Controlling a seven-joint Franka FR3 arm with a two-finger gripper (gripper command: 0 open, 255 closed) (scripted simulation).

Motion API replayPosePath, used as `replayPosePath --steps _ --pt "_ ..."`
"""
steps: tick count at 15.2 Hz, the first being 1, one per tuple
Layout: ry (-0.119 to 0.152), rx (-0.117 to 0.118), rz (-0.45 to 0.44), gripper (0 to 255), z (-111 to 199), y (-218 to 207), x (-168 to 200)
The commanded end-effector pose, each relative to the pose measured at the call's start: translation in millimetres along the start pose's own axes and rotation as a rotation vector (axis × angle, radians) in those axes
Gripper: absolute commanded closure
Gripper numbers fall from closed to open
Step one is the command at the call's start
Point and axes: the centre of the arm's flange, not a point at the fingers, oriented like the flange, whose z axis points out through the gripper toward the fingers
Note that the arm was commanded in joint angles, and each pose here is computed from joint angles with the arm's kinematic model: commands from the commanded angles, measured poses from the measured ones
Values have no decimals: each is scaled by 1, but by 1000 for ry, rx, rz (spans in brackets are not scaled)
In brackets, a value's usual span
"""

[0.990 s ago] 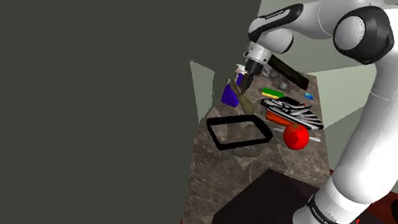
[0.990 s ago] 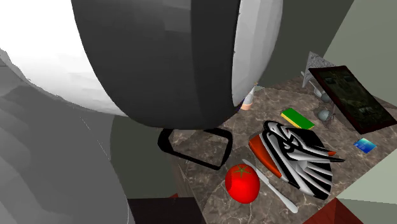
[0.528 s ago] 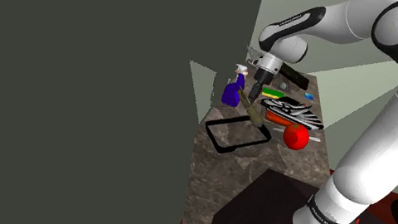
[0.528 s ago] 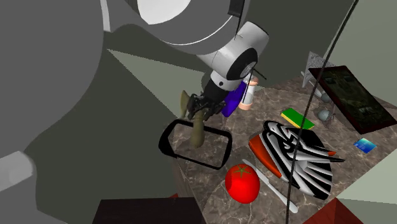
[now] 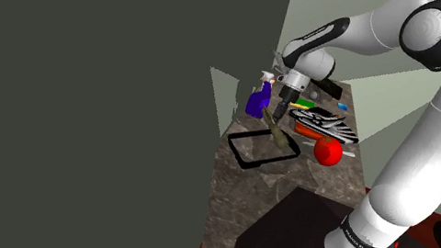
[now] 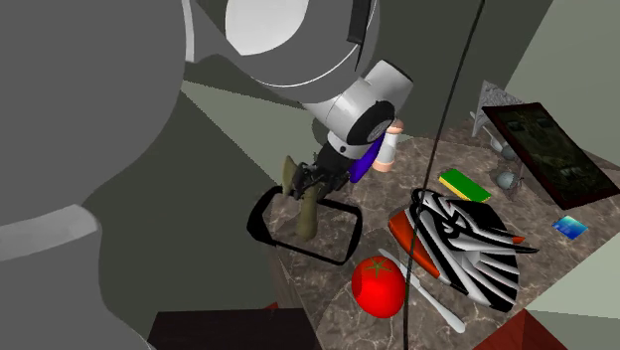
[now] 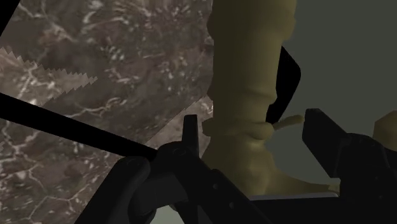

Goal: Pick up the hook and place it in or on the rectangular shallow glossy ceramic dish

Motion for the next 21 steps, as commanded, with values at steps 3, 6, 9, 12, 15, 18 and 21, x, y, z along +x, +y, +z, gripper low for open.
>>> replayPosePath --steps 3,6,9,12,15,18,21 --pt "0 0 0 255 13 6 -3" --pt "0 0 0 255 13 6 -3" --pt "0 0 0 255 13 6 -3" --pt "0 0 0 0 13 6 -3" --pt "0 0 0 0 13 6 -3" --pt "0 0 0 0 -27 6 -3" --pt "0 0 0 0 -37 6 -3"
